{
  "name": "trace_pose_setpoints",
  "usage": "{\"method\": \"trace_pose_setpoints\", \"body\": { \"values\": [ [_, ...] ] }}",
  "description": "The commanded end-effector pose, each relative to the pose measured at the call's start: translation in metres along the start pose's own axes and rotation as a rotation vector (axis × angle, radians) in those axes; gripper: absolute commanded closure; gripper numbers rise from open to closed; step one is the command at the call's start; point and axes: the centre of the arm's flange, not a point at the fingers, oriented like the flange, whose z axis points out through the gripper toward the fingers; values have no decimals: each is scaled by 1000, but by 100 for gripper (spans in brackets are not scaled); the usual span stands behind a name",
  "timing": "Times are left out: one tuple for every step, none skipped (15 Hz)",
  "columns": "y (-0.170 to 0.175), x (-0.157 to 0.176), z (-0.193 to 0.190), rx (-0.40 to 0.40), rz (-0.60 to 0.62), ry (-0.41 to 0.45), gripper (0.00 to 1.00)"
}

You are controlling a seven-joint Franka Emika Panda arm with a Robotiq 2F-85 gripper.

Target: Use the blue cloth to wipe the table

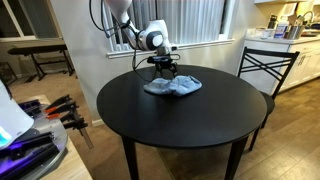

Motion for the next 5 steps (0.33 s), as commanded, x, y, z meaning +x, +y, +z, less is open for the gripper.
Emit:
{"method": "trace_pose_setpoints", "body": {
  "values": [
    [-1,-2,-3,1,0,-2,0],
    [-1,-3,-5,1,-1,-2,0],
    [-2,-5,-7,1,-1,-2,0],
    [-2,-5,-8,2,-1,-3,0],
    [-2,-6,-8,2,-1,-3,0]
  ]
}}
